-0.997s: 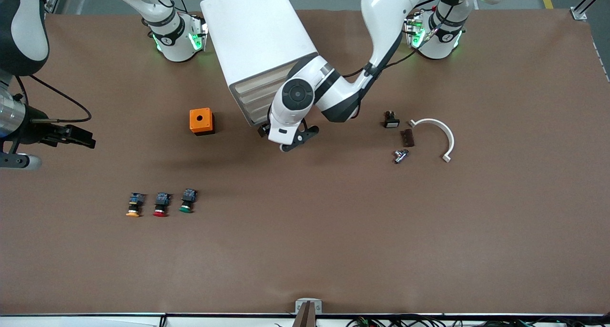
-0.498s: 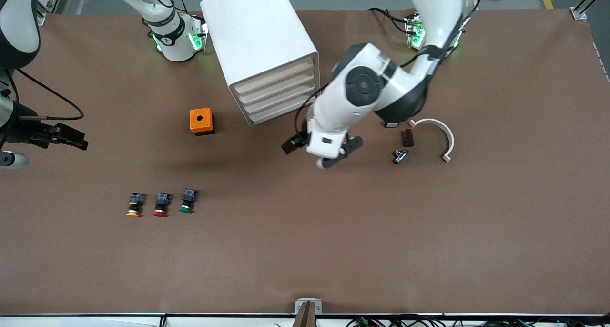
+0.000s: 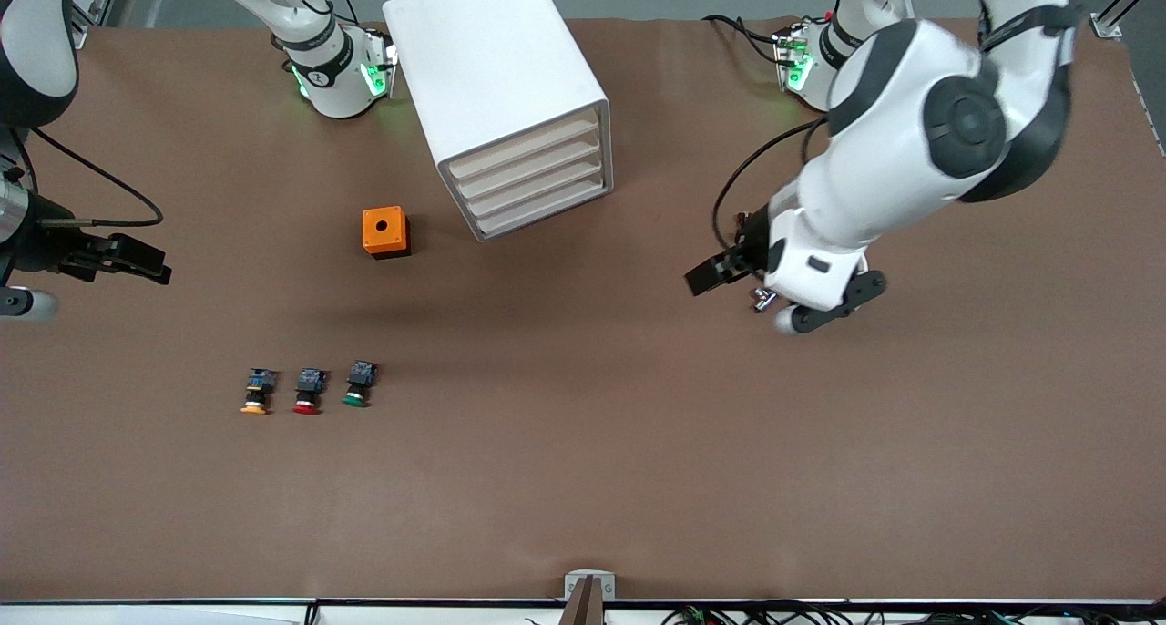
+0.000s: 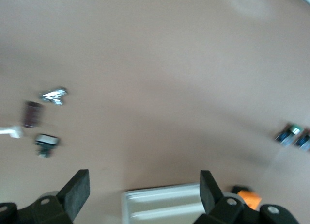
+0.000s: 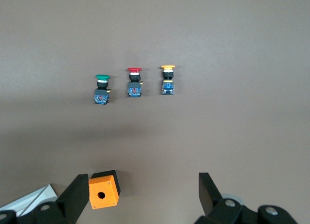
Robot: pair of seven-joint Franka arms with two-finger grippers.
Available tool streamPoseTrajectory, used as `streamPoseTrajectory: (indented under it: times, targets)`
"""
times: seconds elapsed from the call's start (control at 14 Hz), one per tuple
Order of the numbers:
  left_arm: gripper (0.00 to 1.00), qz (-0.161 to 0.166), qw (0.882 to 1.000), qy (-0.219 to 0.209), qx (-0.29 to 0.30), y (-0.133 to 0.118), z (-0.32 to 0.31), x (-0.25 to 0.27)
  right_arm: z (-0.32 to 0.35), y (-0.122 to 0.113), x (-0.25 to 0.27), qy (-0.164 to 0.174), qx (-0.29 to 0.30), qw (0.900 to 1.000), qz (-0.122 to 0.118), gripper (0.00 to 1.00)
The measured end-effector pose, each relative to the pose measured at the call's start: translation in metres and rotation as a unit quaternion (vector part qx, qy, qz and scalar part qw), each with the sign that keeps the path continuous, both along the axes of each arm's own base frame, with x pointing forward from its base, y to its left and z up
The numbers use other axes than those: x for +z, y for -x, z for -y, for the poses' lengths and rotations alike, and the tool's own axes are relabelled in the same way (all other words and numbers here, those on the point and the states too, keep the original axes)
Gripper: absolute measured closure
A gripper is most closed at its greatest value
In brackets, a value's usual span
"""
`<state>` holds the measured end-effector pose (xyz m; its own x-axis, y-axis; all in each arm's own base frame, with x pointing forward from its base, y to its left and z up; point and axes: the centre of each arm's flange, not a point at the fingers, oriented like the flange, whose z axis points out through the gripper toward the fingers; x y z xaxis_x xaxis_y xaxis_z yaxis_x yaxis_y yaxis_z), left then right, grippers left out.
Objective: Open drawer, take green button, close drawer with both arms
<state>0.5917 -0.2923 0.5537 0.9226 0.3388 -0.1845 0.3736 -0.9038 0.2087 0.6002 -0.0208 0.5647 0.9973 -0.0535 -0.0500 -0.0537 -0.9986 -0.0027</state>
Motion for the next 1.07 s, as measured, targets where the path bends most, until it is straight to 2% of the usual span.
streamPoseTrajectory:
  times: [0.14, 0.28, 0.5, 0.85, 1.07]
  targets:
    - [0.00, -0.001, 0.999, -0.005, -0.038, -0.001, -0.038, 0.013, -0.001, 0.001, 0.000, 0.000, 0.001, 1.000, -0.003, 0.00]
    - [0.00, 0.002, 0.996, -0.039, -0.082, -0.004, -0.073, 0.014, -0.006, 0.002, 0.000, -0.001, 0.005, 1.000, -0.005, 0.00]
    - [0.00, 0.011, 0.994, -0.071, -0.087, -0.011, -0.113, 0.021, -0.010, 0.005, 0.007, -0.001, 0.009, 1.000, -0.004, 0.00]
    - [0.00, 0.015, 0.992, -0.066, -0.110, -0.021, -0.204, 0.030, -0.019, 0.018, 0.024, -0.001, 0.016, 1.000, 0.005, 0.00]
    - [0.00, 0.005, 0.991, -0.063, -0.116, -0.022, -0.225, 0.020, -0.022, 0.027, 0.034, -0.001, 0.018, 1.000, 0.007, 0.00]
